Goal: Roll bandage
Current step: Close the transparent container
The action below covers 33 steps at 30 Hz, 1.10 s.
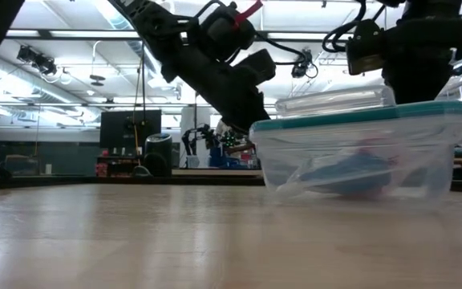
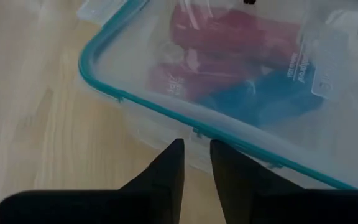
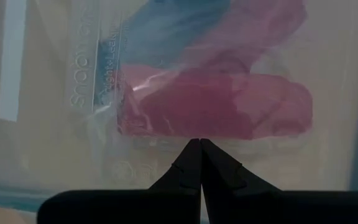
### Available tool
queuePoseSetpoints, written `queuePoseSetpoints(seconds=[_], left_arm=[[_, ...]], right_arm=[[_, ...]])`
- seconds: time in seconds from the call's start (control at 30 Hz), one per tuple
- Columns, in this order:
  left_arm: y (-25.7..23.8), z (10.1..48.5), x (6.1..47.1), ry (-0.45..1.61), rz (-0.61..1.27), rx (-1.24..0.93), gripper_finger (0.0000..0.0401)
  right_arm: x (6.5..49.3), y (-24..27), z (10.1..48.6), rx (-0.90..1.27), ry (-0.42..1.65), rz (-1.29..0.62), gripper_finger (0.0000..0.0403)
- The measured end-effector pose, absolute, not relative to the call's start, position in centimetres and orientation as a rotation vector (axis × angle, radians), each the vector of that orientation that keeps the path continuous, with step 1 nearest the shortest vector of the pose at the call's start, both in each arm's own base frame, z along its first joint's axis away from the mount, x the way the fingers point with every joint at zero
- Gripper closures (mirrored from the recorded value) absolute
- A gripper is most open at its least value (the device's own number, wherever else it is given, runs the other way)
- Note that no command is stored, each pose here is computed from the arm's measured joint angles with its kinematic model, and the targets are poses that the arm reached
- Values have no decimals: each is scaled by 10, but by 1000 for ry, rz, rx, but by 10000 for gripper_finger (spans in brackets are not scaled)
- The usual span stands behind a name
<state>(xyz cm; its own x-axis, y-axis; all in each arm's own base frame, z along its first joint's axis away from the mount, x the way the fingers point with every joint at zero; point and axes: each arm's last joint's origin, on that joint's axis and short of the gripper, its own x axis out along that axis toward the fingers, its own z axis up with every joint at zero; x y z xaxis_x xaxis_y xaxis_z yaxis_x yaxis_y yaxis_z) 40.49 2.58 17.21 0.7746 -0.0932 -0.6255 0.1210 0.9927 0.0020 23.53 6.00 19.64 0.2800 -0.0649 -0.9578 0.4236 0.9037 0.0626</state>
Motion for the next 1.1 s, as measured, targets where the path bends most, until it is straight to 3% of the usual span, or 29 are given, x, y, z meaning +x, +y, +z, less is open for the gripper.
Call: queuePoseSetpoints(seconds=[0.4,0.63,0.87,1.1], left_arm=[[21,164,411,684,-92,65,341],[31,175,390,880,-26,149,342],[29,177,389,910,-12,175,346],[31,191,385,885,-4,185,396]], right_arm=[[237,59,193,341,1249,-334,399],[242,59,193,335,1193,-347,399],[242,57,193,333,1201,-344,401],[242,56,193,319,1205,-331,401]])
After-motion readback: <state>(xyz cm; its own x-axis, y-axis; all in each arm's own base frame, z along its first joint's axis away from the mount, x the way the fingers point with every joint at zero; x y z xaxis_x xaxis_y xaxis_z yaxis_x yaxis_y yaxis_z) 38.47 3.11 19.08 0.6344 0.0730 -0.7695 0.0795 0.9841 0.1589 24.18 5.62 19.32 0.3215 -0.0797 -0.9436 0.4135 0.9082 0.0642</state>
